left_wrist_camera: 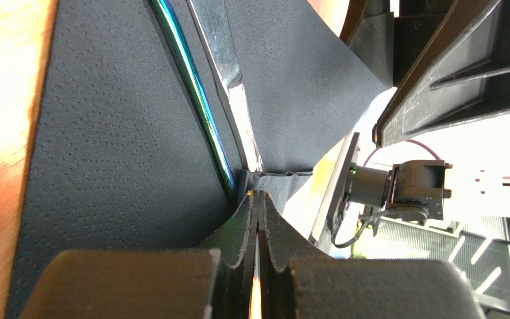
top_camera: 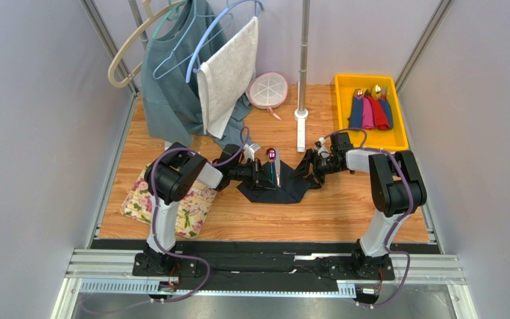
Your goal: Place the utensils on the paper napkin and roll it up
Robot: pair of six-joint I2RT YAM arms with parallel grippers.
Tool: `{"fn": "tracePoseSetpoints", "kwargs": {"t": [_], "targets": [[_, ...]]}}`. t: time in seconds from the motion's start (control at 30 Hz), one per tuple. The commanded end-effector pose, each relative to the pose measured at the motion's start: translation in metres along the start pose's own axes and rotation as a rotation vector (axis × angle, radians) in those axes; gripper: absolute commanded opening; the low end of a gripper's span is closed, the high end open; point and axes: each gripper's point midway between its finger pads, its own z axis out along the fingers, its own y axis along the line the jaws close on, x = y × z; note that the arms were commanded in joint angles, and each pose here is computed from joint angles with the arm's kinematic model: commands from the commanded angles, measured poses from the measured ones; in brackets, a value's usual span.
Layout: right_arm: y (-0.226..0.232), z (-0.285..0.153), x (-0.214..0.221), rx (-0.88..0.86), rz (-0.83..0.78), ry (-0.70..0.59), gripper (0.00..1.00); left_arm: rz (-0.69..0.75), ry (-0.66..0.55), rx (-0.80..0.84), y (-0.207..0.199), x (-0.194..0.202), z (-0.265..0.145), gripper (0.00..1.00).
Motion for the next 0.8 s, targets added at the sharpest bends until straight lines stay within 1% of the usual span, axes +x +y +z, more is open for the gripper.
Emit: {"fn": "tracePoseSetpoints", "kwargs": {"t": [0.0, 0.07, 0.17, 0.2, 0.27, 0.3, 0.37, 0.4, 0.5, 0.77], "targets": [[0.010, 0.001, 0.005, -0.054, -0.002, 0.025, 0.58, 0.038, -0.028, -0.012, 0.005, -0.006, 0.004, 0.03], [0.008, -0.001, 0.011, -0.039, -0.001, 0.045, 0.57, 0.038, -0.030, -0.012, 0.005, -0.007, 0.004, 0.03], [0.007, -0.005, 0.017, -0.018, -0.014, 0.056, 0.52, 0.038, -0.029, -0.013, 0.004, -0.006, 0.003, 0.03], [0.008, -0.007, 0.018, -0.010, -0.025, 0.050, 0.47, 0.039, -0.031, -0.014, 0.005, -0.007, 0.003, 0.03], [0.007, -0.008, 0.019, -0.003, -0.028, 0.051, 0.42, 0.037, -0.029, -0.017, 0.006, -0.006, 0.003, 0.03], [0.007, -0.008, 0.019, 0.001, -0.030, 0.051, 0.33, 0.036, -0.030, -0.018, 0.006, -0.006, 0.003, 0.03], [0.011, -0.005, 0.019, 0.002, -0.045, 0.060, 0.24, 0.034, -0.031, -0.020, 0.007, -0.006, 0.003, 0.03], [0.013, -0.003, 0.020, -0.004, -0.046, 0.071, 0.15, 0.034, -0.030, -0.019, 0.007, -0.006, 0.004, 0.03], [0.020, 0.006, 0.022, -0.011, -0.047, 0.104, 0.04, 0.035, -0.032, -0.020, 0.007, -0.007, 0.003, 0.03], [0.036, 0.026, 0.020, -0.023, -0.054, 0.124, 0.04, 0.036, -0.030, -0.023, 0.007, -0.007, 0.003, 0.02]]}}
